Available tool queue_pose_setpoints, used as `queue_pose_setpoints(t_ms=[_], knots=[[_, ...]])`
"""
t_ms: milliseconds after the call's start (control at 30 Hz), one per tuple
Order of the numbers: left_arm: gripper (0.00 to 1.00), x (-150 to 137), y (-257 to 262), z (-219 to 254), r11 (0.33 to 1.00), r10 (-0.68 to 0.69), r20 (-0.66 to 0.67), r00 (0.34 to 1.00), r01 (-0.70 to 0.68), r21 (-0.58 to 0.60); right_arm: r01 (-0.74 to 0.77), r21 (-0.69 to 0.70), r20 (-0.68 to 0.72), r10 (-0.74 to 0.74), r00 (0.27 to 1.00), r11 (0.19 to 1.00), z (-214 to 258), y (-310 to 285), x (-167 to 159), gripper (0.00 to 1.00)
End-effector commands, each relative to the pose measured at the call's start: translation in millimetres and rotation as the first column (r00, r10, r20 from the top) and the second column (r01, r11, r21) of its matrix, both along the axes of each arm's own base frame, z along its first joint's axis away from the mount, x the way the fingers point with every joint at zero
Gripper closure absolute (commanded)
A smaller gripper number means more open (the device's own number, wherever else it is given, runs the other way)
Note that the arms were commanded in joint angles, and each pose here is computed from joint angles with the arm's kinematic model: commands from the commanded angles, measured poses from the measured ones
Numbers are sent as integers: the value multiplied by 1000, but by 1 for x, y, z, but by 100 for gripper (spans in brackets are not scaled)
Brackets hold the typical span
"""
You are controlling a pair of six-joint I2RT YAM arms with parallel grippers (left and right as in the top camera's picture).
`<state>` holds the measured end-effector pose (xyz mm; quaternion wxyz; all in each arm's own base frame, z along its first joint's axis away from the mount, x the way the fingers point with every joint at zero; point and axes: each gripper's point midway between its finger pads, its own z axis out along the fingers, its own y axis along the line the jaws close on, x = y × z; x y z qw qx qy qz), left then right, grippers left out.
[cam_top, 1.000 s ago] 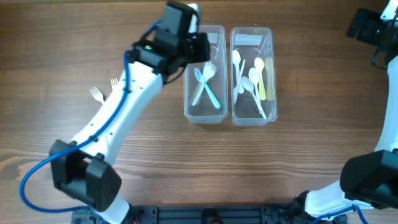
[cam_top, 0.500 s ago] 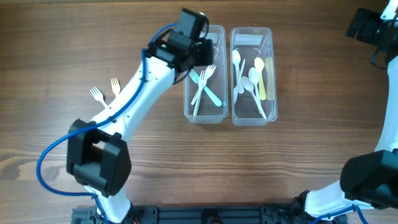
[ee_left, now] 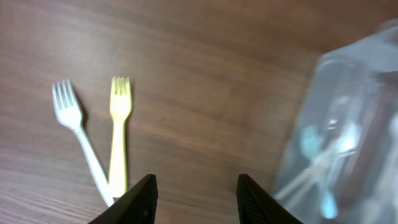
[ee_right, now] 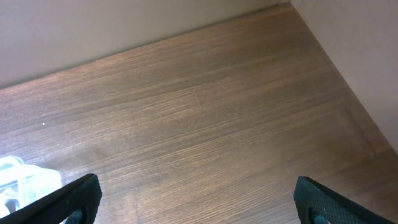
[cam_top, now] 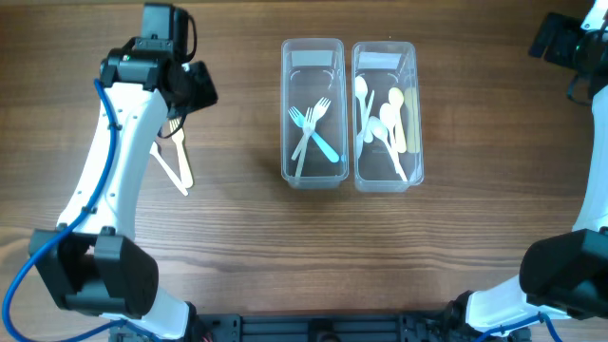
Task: Pack container
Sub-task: 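Move the left gripper to the yellow fork and grasp it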
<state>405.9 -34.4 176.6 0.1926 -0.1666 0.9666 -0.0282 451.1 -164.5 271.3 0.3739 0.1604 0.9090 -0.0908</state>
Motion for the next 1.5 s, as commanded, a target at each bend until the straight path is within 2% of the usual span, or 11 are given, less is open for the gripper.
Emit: queue_pose_setpoints(t_ms=[0, 100, 333, 500, 600, 967, 1267, 1467], knots=[[53, -11, 17, -52, 998, -34, -95, 995, 38, 45, -6, 10, -11, 6, 1000, 1000, -7, 3, 2, 0], [53, -17, 28, -82, 999, -5, -111, 994, 10, 45, -6, 10, -11, 6, 1000, 1000, -7, 3, 2, 0], [59, -28, 54, -116, 998, 52, -124, 991, -46, 48, -6, 10, -11, 6, 1000, 1000, -7, 3, 2, 0], [59, -28, 63, -123, 999, -6, -118, 993, 12, 49, -6, 10, -11, 6, 1000, 1000, -7, 3, 2, 0], [59, -26, 59, -127, 1000, -22, -118, 993, 24, 11, -6, 10, -11, 6, 1000, 1000, -7, 3, 2, 0], [60, -28, 59, -164, 1000, -22, -197, 980, 24, 6, -6, 10, -11, 6, 1000, 1000, -7, 3, 2, 0], [62, -29, 72, -166, 1000, -4, -199, 980, 8, 15, -6, 10, -11, 6, 1000, 1000, -7, 3, 2, 0], [70, -30, 79, -167, 1000, 7, -202, 979, -4, 16, -6, 10, -11, 6, 1000, 1000, -7, 3, 2, 0]])
